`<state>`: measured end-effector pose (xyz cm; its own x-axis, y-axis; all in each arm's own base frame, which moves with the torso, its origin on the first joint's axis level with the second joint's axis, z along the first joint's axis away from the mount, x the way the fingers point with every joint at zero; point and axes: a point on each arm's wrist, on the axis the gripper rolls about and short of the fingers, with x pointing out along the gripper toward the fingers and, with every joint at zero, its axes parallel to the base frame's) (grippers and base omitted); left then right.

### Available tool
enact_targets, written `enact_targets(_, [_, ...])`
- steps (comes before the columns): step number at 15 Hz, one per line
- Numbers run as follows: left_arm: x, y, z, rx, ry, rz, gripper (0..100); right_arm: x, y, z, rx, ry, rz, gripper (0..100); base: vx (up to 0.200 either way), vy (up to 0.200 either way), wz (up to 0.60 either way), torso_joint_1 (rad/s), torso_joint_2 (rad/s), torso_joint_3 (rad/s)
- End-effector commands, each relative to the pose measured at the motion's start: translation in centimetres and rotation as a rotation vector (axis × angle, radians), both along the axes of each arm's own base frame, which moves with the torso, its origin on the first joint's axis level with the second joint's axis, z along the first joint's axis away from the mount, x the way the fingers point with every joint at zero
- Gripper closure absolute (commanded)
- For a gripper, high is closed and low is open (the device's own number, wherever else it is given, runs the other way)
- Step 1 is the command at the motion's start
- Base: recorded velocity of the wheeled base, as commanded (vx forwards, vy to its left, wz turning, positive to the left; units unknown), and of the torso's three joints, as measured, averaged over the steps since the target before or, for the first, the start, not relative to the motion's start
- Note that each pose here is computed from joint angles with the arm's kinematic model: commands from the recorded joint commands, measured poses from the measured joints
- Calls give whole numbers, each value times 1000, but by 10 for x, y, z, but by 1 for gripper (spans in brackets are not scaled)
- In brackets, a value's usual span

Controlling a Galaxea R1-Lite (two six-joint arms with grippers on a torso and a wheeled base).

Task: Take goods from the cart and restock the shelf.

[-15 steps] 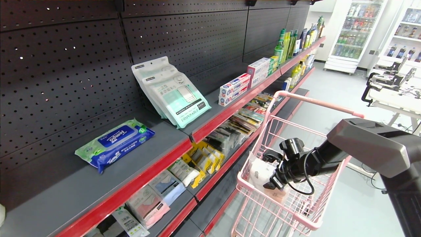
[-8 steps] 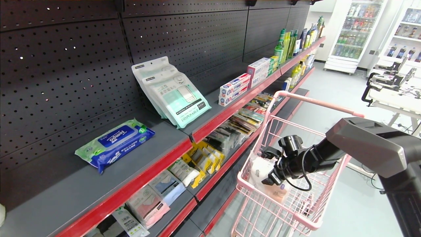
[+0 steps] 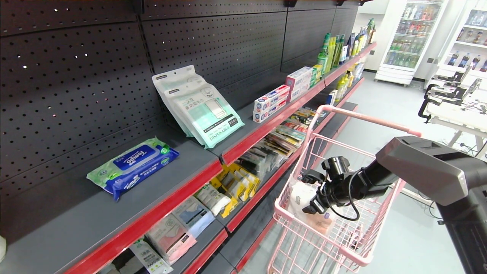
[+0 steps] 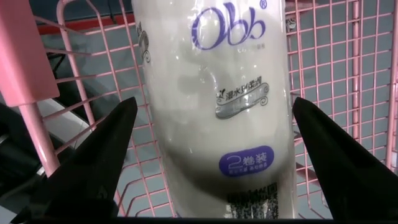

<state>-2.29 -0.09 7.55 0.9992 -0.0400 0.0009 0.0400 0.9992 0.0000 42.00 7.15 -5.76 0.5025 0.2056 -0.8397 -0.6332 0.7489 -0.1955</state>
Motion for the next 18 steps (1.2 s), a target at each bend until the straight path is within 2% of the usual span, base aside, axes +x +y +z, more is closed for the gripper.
enact_targets(1, [0, 0, 0, 0, 1, 0, 0, 0, 0, -1, 0, 1, 1, 0, 0, 0, 0, 0, 0, 0])
enact_targets(6, [0, 0, 0, 0, 1, 0, 0, 0, 0, -1, 1, 1, 2, 0, 0, 0, 0, 0, 0, 0])
enact_targets(7, [0, 0, 0, 0, 1, 0, 0, 0, 0, -1, 1, 3, 1, 100, 0, 0, 0, 0, 0, 0])
enact_targets(15, [0, 0, 0, 0, 1, 0, 0, -5, -5, 0, 8, 21, -37, 100, 0, 0, 0, 0, 0, 0])
enact_targets(18, [0, 0, 0, 0, 1, 0, 0, -7, -13, 26, 27, -22, -73, 100, 0, 0, 0, 0, 0, 0])
